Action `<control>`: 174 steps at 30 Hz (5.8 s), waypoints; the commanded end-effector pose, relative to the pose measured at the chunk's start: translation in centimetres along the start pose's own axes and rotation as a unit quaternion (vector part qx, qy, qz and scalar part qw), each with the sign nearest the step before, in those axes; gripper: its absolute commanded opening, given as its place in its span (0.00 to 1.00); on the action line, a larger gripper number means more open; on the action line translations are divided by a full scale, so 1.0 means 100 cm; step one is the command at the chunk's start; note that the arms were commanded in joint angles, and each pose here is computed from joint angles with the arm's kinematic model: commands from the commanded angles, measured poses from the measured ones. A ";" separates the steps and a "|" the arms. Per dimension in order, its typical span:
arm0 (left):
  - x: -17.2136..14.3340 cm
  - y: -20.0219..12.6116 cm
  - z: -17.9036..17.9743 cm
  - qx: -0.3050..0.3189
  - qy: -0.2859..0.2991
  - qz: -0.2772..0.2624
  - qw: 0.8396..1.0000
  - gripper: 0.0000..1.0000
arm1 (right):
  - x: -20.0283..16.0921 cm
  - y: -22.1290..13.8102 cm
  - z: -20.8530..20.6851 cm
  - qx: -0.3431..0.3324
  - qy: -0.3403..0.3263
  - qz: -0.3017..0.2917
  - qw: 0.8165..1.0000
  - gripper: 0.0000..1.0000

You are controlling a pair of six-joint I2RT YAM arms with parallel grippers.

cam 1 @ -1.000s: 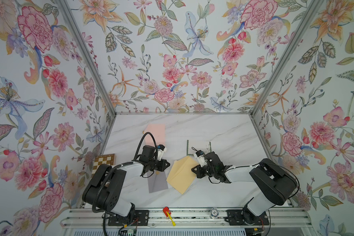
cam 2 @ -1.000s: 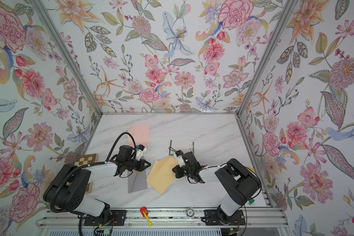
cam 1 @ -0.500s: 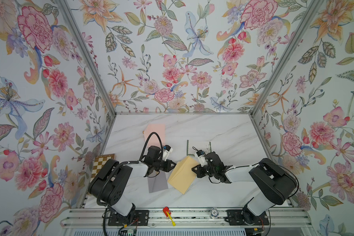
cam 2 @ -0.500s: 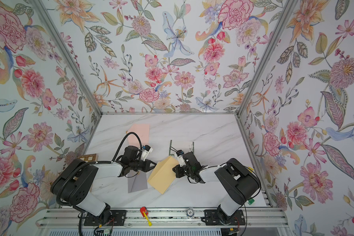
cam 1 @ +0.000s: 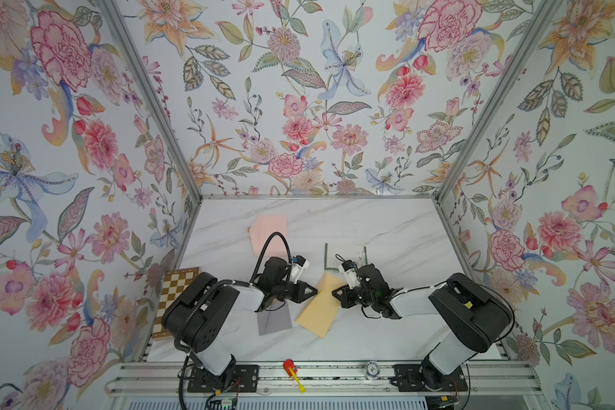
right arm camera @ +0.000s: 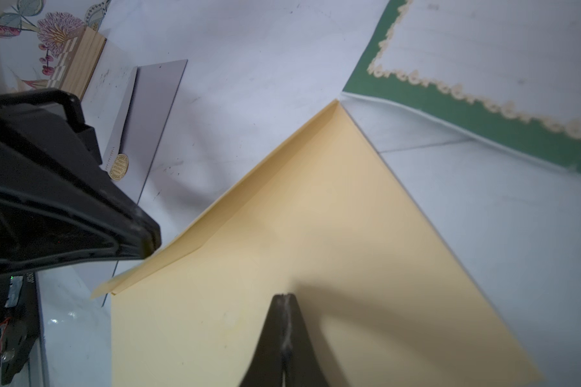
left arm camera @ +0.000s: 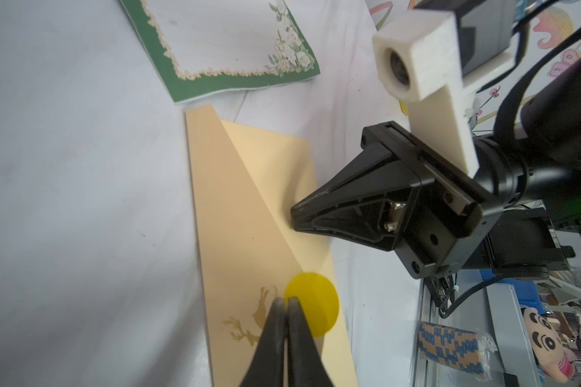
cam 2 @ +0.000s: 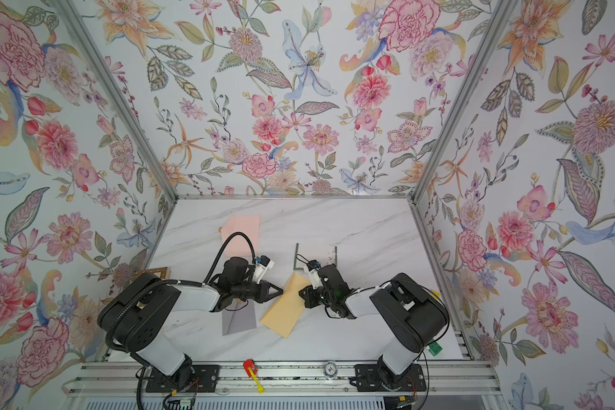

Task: Fold the letter paper in half and place it into the envelope
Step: Fold the envelope flap on the envelope.

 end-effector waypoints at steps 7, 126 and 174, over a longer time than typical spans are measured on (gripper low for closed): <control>-0.011 0.010 -0.004 -0.031 -0.035 -0.033 0.998 0.07 | -0.033 0.001 -0.025 -0.056 0.039 0.062 0.996 0.06; -0.049 0.022 0.023 0.156 -0.004 0.149 0.976 0.00 | -0.060 -0.006 -0.010 -0.105 0.024 0.133 0.985 0.04; 0.087 -0.061 -0.005 0.135 0.005 -0.161 0.978 0.20 | 0.126 -0.074 -0.061 -0.082 0.096 -0.021 0.992 0.39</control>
Point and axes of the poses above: each gripper's point midway between its finger pads, its own y axis out along the fingers, its own z axis along the line the jaws close on, x = y × z, the point moved 8 cm from there along -y, back along the fingers, and after that the axes turned 6 degrees about y, right-handed, at the moved point
